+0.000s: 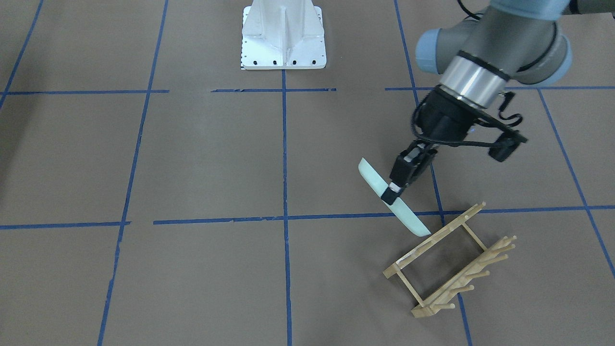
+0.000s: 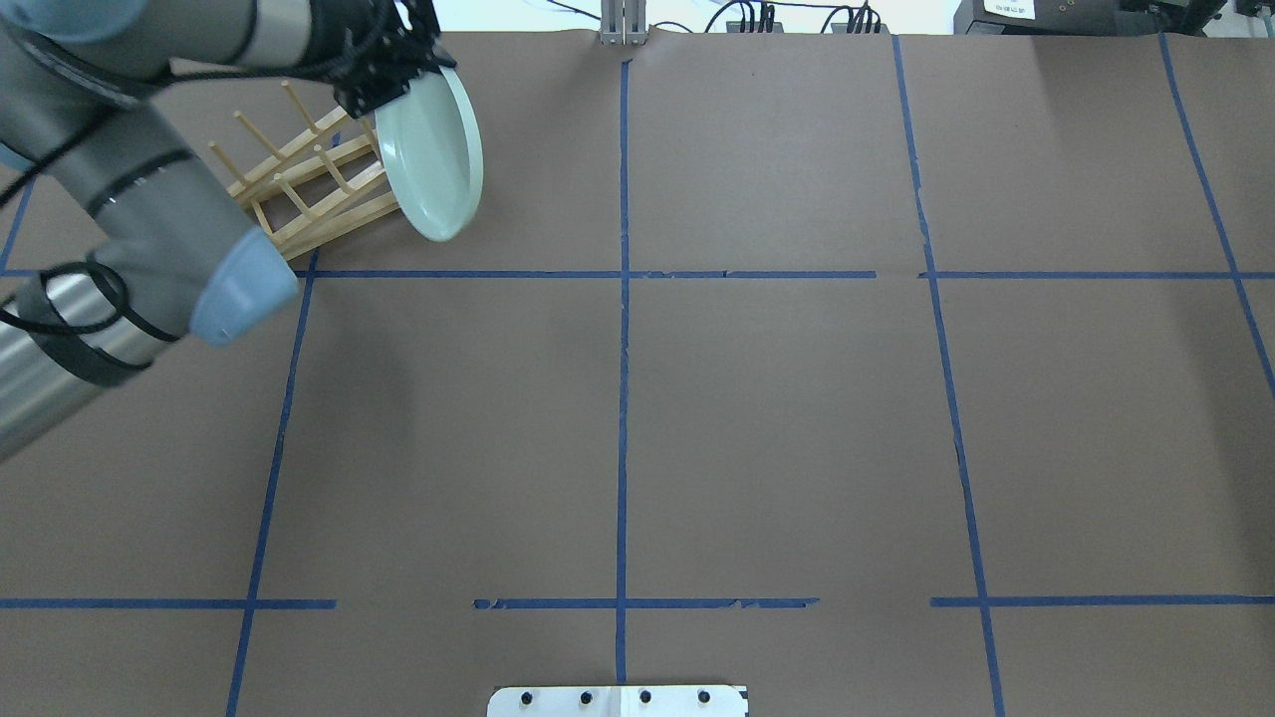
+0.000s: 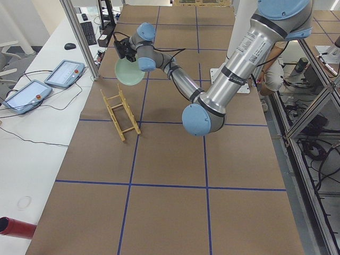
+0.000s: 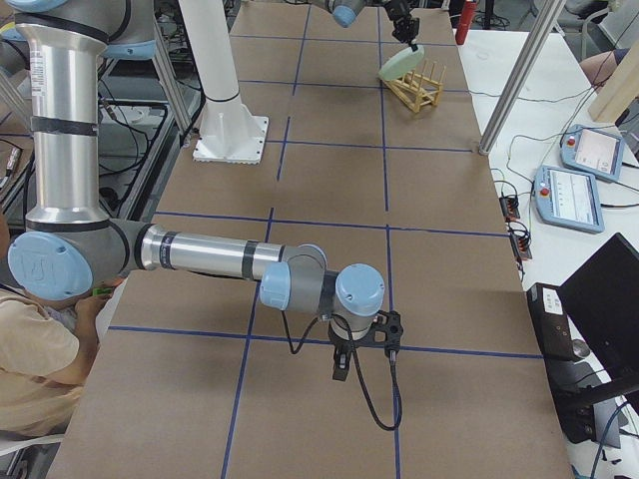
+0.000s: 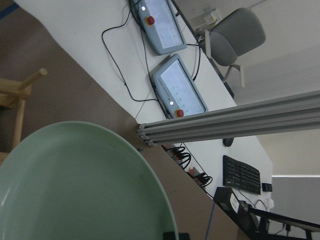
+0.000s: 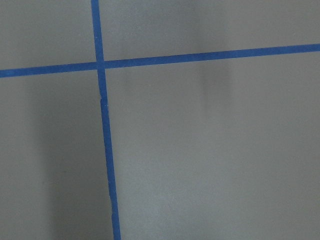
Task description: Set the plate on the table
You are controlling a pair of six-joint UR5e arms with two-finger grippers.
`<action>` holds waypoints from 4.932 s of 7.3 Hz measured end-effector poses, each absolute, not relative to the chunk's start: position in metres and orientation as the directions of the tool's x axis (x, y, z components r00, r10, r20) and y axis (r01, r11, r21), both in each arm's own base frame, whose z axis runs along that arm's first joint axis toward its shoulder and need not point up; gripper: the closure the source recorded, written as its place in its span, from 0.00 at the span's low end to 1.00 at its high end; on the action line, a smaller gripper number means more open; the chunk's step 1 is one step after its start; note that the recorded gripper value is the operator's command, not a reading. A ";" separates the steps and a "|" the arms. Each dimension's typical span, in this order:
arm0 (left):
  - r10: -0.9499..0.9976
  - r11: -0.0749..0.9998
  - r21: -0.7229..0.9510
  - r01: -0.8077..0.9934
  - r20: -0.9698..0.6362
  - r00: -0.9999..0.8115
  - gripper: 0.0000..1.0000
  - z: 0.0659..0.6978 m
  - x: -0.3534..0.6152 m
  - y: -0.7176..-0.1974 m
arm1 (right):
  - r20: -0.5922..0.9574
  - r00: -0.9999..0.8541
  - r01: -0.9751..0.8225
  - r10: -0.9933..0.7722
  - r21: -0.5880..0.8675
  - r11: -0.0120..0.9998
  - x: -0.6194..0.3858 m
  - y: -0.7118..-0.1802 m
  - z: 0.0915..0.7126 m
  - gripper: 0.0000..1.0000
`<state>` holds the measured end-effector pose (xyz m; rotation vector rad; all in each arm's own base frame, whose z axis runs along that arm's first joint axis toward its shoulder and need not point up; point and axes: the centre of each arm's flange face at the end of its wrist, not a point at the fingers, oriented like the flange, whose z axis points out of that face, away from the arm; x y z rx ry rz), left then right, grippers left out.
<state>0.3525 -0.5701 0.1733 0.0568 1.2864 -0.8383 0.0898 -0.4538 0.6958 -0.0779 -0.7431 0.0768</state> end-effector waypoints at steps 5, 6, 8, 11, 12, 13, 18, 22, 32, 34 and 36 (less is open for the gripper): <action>-0.529 0.847 -0.256 0.465 -0.493 0.691 1.00 0.190 0.541 -0.504 | 0.672 0.734 -0.042 0.098 -0.098 0.994 0.090 -0.454 0.696 0.00; -0.498 0.867 -0.247 0.432 -0.435 0.750 1.00 0.198 0.573 -0.499 | 0.672 0.734 -0.042 0.098 -0.099 0.994 0.090 -0.454 0.696 0.00; -0.437 0.899 -0.221 0.379 -0.385 0.813 0.01 0.220 0.604 -0.480 | 0.672 0.734 -0.042 0.098 -0.098 0.994 0.090 -0.454 0.696 0.00; -0.363 0.932 -0.146 0.333 -0.427 0.828 0.00 0.218 0.583 -0.482 | 0.672 0.734 -0.042 0.098 -0.098 0.994 0.090 -0.454 0.696 0.00; -0.338 0.938 -0.098 0.333 -0.482 0.809 0.00 0.203 0.531 -0.518 | 0.672 0.734 -0.042 0.098 -0.099 0.994 0.090 -0.454 0.696 0.00; -0.291 0.945 -0.031 0.326 -0.533 0.794 0.00 0.196 0.461 -0.557 | 0.672 0.734 -0.042 0.098 -0.099 0.994 0.090 -0.453 0.696 0.00; 0.066 0.988 0.151 0.038 -0.629 0.775 0.00 0.388 0.088 -0.628 | 0.672 0.734 -0.042 0.097 -0.098 0.994 0.090 -0.454 0.696 0.00; 0.101 0.995 0.076 -0.067 -0.675 0.730 0.00 0.636 -0.109 -0.453 | 0.672 0.734 -0.042 0.098 -0.098 0.994 0.090 -0.454 0.696 0.00; -0.018 0.998 0.024 0.052 -0.732 0.681 0.00 0.672 -0.105 -0.425 | 0.672 0.734 -0.042 0.097 -0.098 0.994 0.090 -0.454 0.696 0.00; 0.006 0.997 0.056 0.051 -0.729 0.684 0.00 0.656 -0.106 -0.428 | 0.672 0.734 -0.042 0.098 -0.099 0.994 0.090 -0.453 0.696 0.00; 0.023 0.997 0.068 0.040 -0.729 0.684 0.00 0.651 -0.101 -0.432 | 0.672 0.734 -0.042 0.098 -0.099 0.994 0.090 -0.453 0.696 0.00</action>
